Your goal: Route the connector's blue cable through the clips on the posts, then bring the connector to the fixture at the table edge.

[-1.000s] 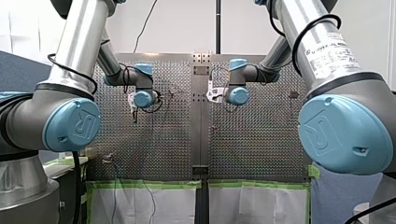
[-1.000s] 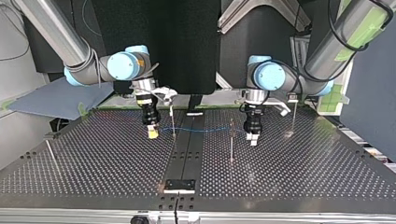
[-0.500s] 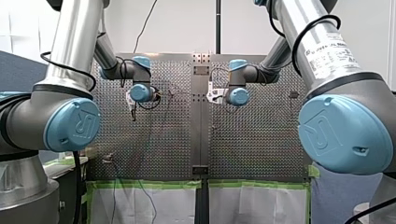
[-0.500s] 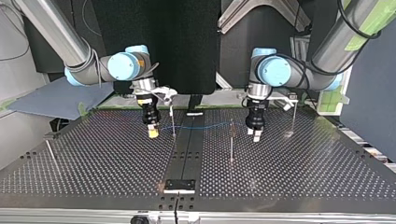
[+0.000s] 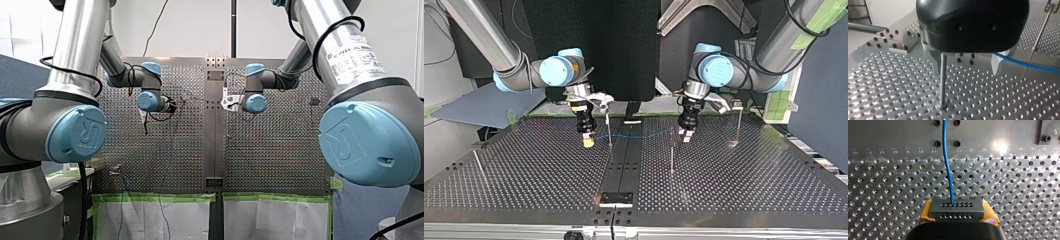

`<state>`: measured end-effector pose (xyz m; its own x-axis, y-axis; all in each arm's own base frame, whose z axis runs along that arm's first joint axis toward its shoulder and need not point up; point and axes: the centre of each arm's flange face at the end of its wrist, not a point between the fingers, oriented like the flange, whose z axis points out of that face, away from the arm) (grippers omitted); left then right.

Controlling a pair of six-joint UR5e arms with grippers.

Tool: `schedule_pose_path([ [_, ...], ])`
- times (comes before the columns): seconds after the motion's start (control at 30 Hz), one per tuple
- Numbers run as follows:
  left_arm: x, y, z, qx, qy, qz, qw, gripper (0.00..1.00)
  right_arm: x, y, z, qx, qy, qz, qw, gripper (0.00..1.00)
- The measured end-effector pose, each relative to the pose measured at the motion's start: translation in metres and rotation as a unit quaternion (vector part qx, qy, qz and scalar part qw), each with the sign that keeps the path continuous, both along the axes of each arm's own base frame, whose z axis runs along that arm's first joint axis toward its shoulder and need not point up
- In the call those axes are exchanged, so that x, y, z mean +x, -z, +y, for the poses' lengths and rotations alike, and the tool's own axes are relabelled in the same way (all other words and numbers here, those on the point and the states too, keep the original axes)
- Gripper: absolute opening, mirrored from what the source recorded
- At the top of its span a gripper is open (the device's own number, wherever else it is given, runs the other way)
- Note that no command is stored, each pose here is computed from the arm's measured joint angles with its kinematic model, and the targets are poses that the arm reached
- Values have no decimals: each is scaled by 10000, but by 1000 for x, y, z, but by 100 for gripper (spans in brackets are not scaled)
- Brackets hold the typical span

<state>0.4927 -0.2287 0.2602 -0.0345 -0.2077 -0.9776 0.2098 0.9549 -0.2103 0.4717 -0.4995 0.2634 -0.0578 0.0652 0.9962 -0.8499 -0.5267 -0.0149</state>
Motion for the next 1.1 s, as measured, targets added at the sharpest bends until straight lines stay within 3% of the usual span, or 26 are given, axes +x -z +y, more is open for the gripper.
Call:
schedule_pose_path([
  [0.13, -5, -1, 0, -85, 91, -30, 9999, 100, 0, 0, 0, 7, 1, 4, 10000, 0],
  [0.43, -17, -17, 4, -461, 92, -290, 9985, 100, 0, 0, 0, 18, -2, 13, 10000, 0],
  [0.93, -38, 4, 1, -462, 170, -23, 9988, 100, -1, 1, 1, 46, 2, 35, 10000, 0],
  [1.1, -42, -2, 1, -472, 172, -64, 9987, 100, -1, 2, 1, 68, 2, 46, 10000, 0],
])
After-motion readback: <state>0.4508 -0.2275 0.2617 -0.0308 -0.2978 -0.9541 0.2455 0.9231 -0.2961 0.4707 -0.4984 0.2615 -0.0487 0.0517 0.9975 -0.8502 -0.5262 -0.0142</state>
